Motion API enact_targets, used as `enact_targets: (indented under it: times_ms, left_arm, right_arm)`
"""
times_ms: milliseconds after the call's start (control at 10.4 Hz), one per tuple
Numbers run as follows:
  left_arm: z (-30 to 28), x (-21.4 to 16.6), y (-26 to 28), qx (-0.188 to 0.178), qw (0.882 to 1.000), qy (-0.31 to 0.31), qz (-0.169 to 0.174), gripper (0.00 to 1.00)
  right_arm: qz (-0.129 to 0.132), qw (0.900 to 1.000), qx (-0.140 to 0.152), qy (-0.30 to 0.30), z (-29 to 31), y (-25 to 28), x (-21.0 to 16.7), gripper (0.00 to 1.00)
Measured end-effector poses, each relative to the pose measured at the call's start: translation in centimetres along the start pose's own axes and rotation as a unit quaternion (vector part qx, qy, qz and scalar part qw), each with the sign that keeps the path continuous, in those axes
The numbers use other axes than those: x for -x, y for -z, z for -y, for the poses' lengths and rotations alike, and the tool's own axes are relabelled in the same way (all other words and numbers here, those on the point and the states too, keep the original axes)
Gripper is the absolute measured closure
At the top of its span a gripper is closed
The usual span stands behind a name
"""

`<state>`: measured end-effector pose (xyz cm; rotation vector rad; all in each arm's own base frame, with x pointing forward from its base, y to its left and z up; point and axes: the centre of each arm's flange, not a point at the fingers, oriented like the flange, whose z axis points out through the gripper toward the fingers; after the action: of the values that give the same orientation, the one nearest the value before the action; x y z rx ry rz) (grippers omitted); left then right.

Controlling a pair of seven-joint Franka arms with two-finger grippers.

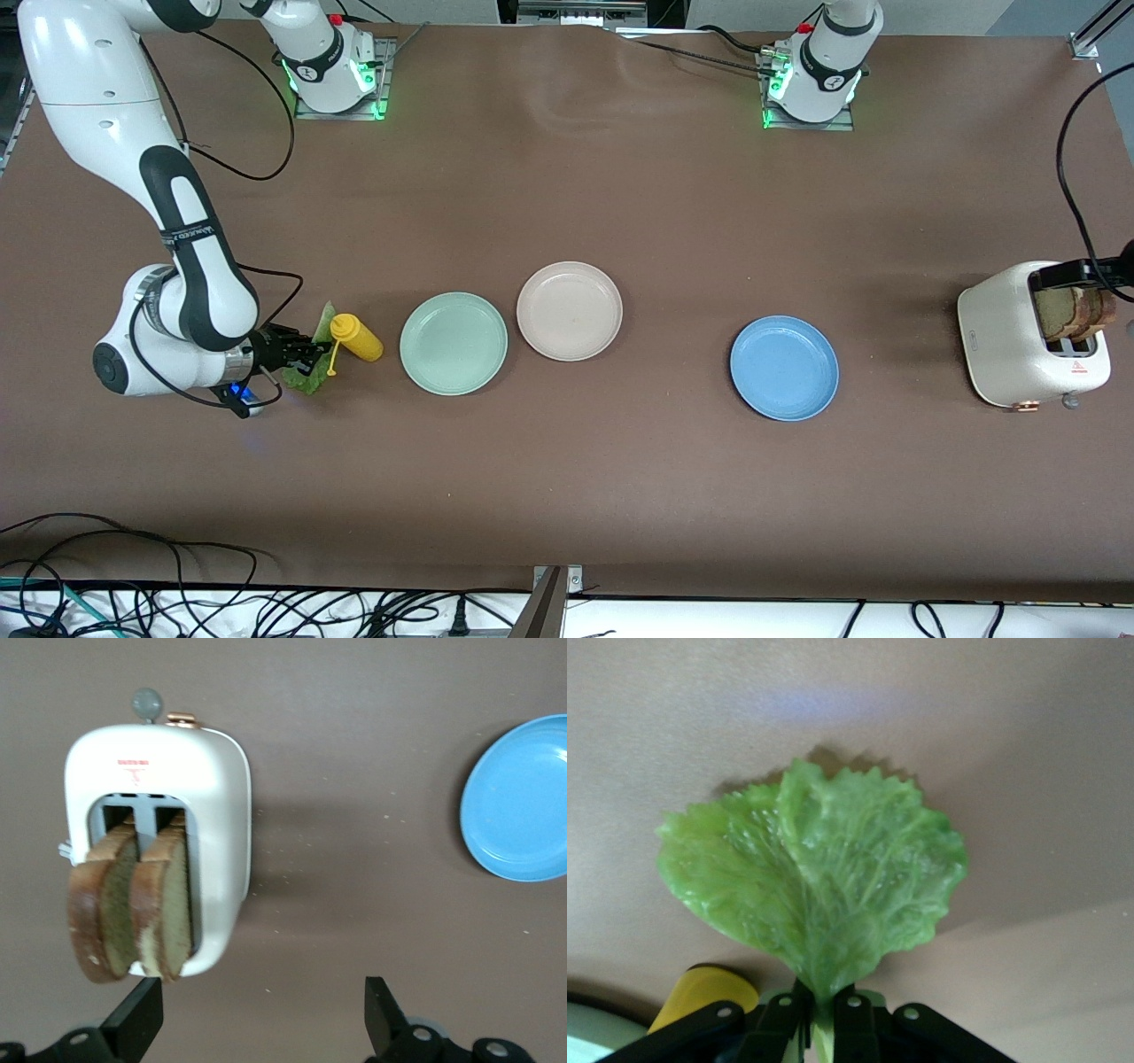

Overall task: Make sandwich on beige plate with both arms
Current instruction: 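Lower the left gripper onto a toast slice in the toaster, then lift the lettuce with the right gripper while the left gripper pulls toast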

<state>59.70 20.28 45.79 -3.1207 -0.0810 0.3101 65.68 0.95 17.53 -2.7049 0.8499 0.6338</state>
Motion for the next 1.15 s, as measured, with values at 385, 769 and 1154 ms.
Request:
enact_targets:
  times_ms: [385, 769, 1154]
  left_arm:
    - [4.5, 0.4, -4.6, -0.005, 1.000, 0.003, -0.016, 0.00]
    - [4.5, 0.4, -7.2, -0.006, 1.000, -0.004, -0.023, 0.00]
    - [4.4, 0.3, -9.6, 0.001, 1.000, -0.006, -0.009, 0.24]
  right_arm:
    - [0.006, 0.999, 0.021, 0.049, -0.3, 7.5, 0.0, 0.91]
    - [-0.030, 0.993, 0.066, 0.092, -0.3, 14.0, 2.3, 0.91]
    - [-0.044, 0.986, 0.091, 0.133, 0.3, 20.9, 8.3, 0.91]
